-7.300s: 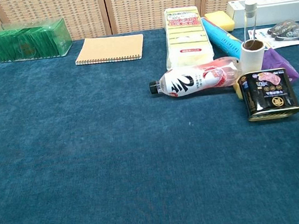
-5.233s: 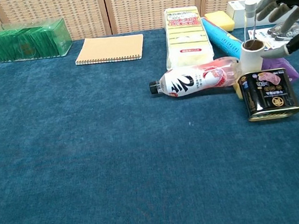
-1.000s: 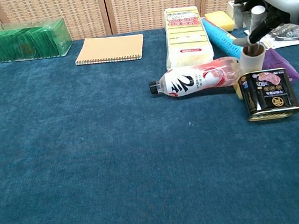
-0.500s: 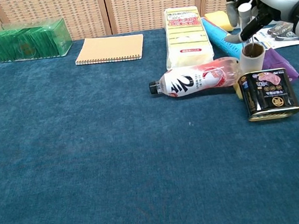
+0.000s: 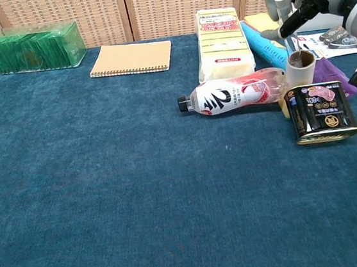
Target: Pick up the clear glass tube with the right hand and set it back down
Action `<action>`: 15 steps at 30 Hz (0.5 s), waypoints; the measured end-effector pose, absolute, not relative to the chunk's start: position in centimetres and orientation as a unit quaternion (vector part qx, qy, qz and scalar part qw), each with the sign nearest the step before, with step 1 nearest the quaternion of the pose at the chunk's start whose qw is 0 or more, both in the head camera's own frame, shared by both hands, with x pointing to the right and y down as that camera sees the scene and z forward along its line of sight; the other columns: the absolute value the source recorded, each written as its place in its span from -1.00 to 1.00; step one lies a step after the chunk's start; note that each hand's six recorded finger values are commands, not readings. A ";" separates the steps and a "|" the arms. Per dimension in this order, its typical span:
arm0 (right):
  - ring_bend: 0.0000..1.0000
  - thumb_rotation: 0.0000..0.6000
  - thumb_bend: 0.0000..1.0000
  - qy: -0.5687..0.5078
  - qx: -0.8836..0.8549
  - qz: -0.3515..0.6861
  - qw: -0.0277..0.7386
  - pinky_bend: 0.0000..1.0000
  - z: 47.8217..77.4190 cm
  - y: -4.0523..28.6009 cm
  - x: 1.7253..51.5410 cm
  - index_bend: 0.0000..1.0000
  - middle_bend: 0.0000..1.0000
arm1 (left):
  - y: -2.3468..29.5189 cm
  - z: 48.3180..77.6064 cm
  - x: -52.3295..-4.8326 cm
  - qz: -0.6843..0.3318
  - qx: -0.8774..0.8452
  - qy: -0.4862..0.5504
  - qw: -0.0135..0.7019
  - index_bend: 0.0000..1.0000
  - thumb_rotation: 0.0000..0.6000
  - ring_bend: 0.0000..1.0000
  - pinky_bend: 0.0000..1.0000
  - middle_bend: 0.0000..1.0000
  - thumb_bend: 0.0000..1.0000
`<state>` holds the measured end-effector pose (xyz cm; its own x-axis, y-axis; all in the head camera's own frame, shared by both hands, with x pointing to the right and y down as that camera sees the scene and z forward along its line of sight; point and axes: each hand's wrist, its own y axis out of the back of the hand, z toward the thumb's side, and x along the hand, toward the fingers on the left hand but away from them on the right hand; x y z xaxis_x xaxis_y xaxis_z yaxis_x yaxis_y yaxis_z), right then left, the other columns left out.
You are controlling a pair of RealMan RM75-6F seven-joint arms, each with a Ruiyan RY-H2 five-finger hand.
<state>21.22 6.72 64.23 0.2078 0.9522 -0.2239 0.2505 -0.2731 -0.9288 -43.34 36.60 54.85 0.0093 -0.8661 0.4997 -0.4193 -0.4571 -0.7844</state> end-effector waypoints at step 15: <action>1.00 1.00 -0.32 -0.459 -0.666 0.430 0.402 1.00 63.8 6.2 21.2 0.54 0.76 | 36.6 54.9 -43.3 -0.520 -0.678 0.474 0.214 -0.77 1.00 -0.69 -0.32 -0.66 -0.60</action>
<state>21.16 6.22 63.78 0.2100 0.9563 -0.2033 0.2647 -0.2558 -0.9298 -43.35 36.61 54.92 0.0106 -0.8651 0.5015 -0.4192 -0.4592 -0.7832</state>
